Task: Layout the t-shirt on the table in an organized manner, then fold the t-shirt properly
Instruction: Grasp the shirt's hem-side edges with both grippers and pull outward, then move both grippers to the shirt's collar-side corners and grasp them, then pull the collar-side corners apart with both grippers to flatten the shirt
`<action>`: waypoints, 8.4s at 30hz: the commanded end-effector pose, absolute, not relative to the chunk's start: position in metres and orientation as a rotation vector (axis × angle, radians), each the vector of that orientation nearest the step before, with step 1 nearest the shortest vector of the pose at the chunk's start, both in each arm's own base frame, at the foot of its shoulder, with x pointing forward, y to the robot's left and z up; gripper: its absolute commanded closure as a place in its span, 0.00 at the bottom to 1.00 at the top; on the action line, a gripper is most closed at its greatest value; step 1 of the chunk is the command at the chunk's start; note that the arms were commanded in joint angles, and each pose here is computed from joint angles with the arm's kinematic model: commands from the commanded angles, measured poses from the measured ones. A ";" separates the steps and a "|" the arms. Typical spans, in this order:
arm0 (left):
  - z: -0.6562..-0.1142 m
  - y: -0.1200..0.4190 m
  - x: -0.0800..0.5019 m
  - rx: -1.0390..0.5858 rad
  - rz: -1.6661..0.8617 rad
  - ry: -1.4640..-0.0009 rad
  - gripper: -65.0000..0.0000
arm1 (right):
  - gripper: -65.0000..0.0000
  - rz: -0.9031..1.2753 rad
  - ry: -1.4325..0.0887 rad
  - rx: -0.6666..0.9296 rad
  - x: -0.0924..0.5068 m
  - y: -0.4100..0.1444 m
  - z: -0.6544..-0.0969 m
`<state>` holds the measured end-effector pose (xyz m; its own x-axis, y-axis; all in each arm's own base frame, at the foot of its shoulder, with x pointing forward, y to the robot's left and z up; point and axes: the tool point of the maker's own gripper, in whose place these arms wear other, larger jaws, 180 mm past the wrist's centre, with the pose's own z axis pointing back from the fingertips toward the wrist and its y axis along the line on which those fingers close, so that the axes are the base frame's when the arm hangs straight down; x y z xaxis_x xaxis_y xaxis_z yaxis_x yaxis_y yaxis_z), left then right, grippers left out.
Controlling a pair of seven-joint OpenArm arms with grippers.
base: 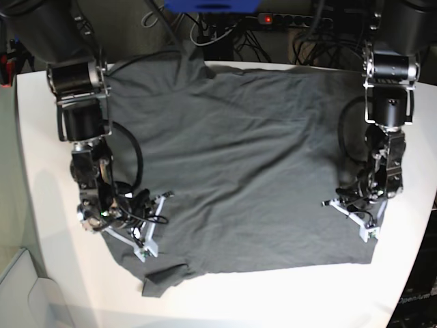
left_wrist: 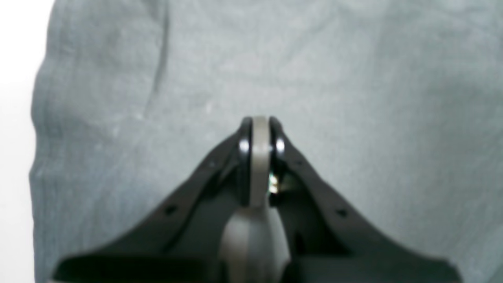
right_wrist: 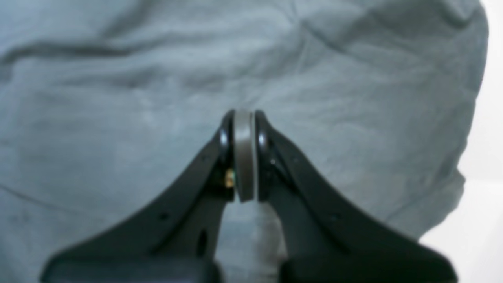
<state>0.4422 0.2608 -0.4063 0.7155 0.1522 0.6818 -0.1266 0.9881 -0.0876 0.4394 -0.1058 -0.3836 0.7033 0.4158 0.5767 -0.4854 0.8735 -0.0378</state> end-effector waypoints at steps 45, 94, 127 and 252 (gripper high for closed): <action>-0.408 0.206 0.497 0.010 0.057 -0.842 1.00 | 1.00 0.416 -0.709 0.090 0.464 -0.160 -0.385; -0.371 0.270 0.511 0.083 0.152 -1.022 1.00 | 1.00 0.352 -0.668 0.006 0.435 -0.231 -0.405; -0.390 0.227 0.373 0.088 -0.030 -0.872 1.00 | 1.00 0.456 -0.593 -0.107 0.290 -0.218 -0.383; -0.420 0.330 0.184 -0.054 0.227 -0.667 0.36 | 0.35 0.339 -0.576 -0.139 0.179 -0.256 -0.369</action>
